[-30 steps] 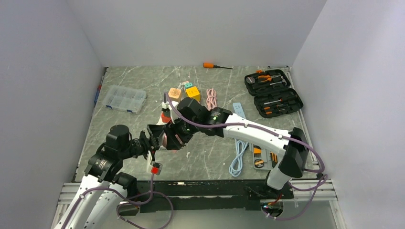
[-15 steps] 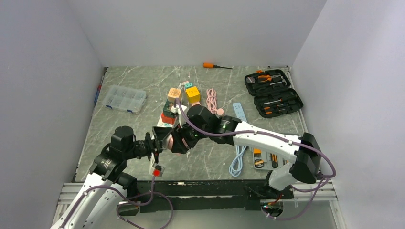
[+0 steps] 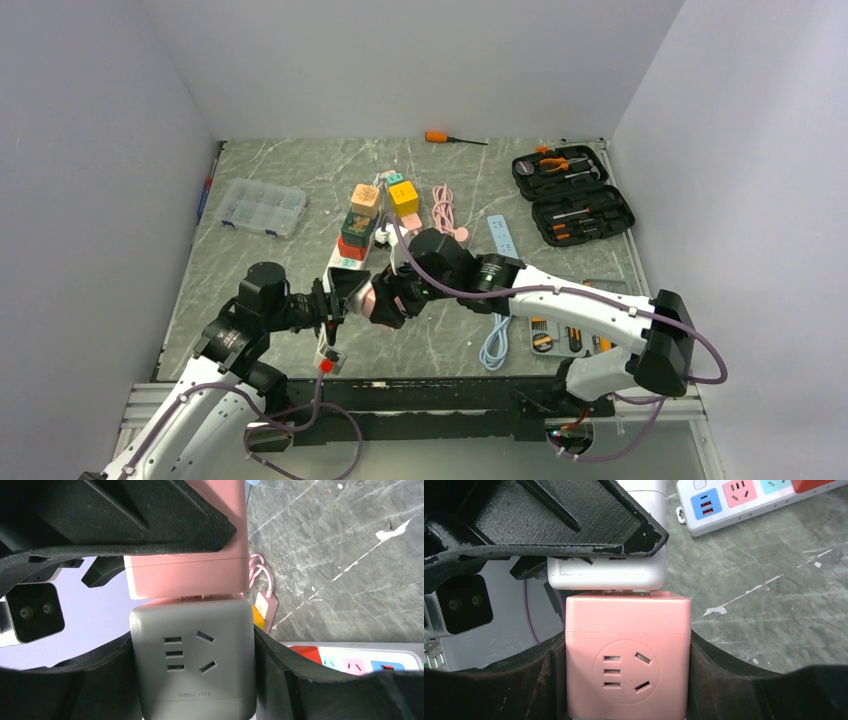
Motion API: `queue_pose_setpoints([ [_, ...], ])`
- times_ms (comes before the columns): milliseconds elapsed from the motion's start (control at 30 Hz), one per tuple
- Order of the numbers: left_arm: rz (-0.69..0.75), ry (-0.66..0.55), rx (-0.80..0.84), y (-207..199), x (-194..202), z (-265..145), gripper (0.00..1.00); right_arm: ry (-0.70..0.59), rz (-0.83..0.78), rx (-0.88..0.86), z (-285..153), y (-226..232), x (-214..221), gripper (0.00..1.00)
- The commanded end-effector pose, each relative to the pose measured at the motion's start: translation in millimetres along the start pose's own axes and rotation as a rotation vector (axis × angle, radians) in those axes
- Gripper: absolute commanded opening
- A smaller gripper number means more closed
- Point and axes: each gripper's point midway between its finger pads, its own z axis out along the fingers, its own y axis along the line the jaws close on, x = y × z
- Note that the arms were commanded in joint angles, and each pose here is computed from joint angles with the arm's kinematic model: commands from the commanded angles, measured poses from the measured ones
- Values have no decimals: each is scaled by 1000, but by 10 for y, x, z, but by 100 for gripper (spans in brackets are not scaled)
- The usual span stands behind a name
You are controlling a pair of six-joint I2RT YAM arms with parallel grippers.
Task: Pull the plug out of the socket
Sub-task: Remove the plug from the socket, then place the plug at the center of the board.
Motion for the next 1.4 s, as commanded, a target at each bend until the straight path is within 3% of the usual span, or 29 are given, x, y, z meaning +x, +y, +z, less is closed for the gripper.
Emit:
queue_pose_setpoints([
  [0, 11, 390, 163, -318, 701, -315, 0, 193, 107, -12, -572, 96, 578, 0],
  [267, -3, 460, 210, -483, 826, -355, 0, 228, 126, 14, -635, 19, 796, 0],
  [433, -60, 460, 208, -524, 811, -360, 0, 212, 149, 155, -587, -301, 897, 0],
  [800, -390, 354, 227, -623, 342, -494, 2, 54, 481, 604, -420, -1777, 1046, 0],
  [1000, -629, 399, 233, -585, 337, -554, 2, 106, 515, 757, -201, -2164, 1279, 0],
  [1167, -694, 381, 187, -430, 327, -525, 3, 110, 530, 826, -146, -2324, 1394, 0],
  [1267, -737, 380, 180, -377, 351, -492, 3, 103, 537, 818, -114, -2329, 1409, 14],
  [1367, -784, 380, 182, -307, 384, -446, 3, 99, 545, 828, -137, -2333, 1424, 46],
])
